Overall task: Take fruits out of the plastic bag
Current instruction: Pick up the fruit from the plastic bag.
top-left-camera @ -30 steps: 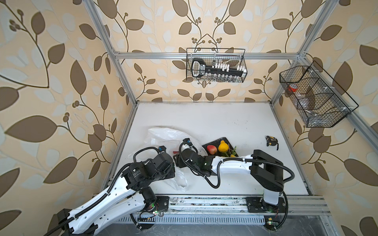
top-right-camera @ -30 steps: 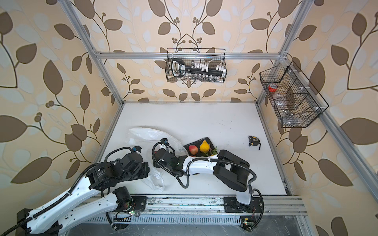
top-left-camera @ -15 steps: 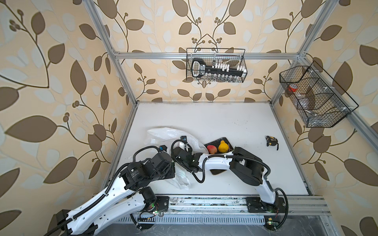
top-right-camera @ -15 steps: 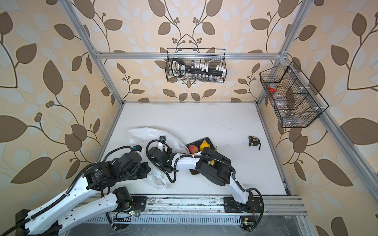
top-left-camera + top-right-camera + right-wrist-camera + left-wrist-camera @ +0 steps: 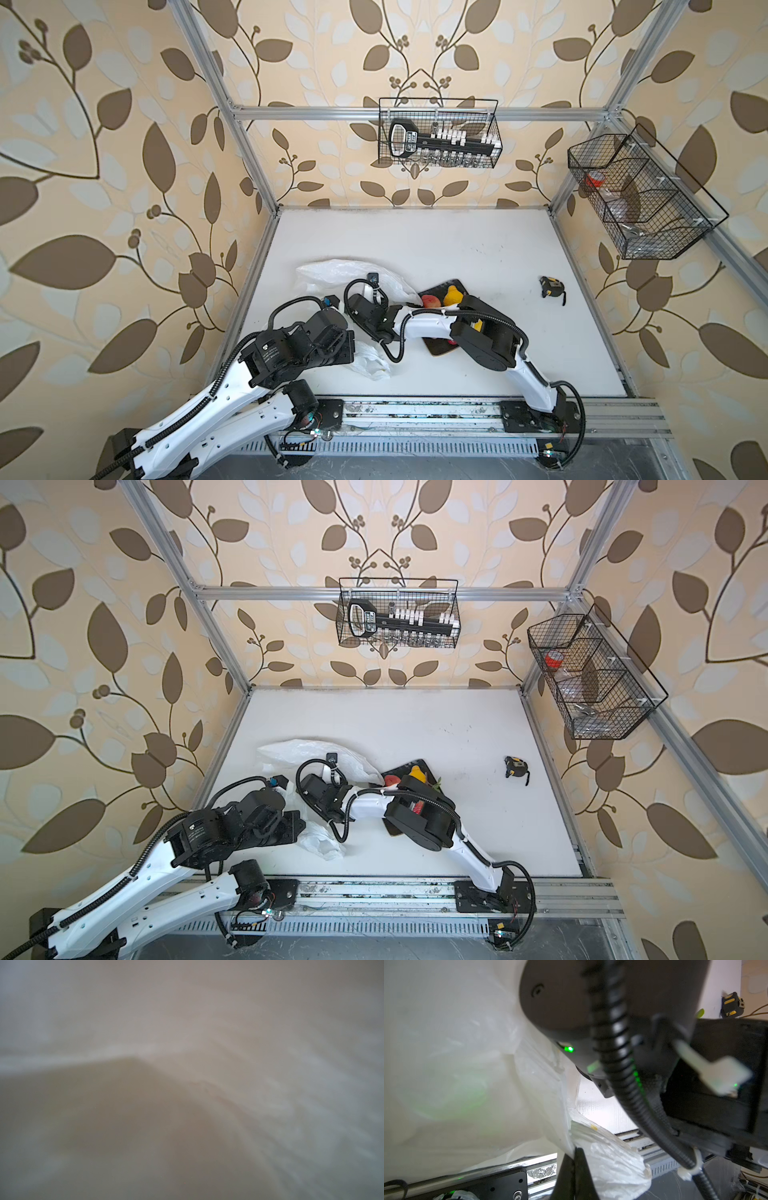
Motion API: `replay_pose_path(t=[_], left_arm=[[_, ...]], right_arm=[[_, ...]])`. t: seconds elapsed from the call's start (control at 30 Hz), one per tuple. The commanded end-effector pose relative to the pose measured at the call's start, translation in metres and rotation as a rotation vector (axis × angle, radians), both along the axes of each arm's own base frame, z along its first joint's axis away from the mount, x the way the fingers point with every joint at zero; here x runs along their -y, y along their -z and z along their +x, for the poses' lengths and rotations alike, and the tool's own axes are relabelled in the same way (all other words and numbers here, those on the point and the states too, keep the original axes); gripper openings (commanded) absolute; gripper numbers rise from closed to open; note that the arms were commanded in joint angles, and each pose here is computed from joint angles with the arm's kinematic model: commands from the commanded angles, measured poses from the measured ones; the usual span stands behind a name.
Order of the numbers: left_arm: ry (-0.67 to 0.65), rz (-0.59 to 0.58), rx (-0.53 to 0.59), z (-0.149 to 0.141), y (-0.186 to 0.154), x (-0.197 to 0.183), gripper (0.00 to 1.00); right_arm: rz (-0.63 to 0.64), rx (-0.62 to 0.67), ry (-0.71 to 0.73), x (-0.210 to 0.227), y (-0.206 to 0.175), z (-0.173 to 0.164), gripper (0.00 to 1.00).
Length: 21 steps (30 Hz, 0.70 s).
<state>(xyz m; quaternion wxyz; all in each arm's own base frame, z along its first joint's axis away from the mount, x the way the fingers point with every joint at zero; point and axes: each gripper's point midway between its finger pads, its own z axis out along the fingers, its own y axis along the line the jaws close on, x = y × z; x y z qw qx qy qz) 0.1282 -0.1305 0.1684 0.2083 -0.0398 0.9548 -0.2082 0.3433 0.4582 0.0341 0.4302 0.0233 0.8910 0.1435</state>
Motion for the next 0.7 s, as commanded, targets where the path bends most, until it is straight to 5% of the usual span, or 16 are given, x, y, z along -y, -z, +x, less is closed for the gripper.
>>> replay_pose_path(t=[0.0, 0.2, 0.67], left_arm=[[-0.014, 0.006, 0.029, 0.001, -0.008, -0.006, 0.00], [-0.063, 0.029, 0.043, 0.003, -0.004, -0.017, 0.00], [-0.126, 0.014, 0.074, 0.010, -0.006, -0.020, 0.00]], right_arm=[[0.004, 0.014, -0.008, 0.002, -0.010, -0.003, 0.41], [0.052, 0.025, -0.081, 0.003, -0.039, -0.018, 0.27], [0.097, -0.073, -0.350, 0.023, -0.051, -0.104, 0.18]])
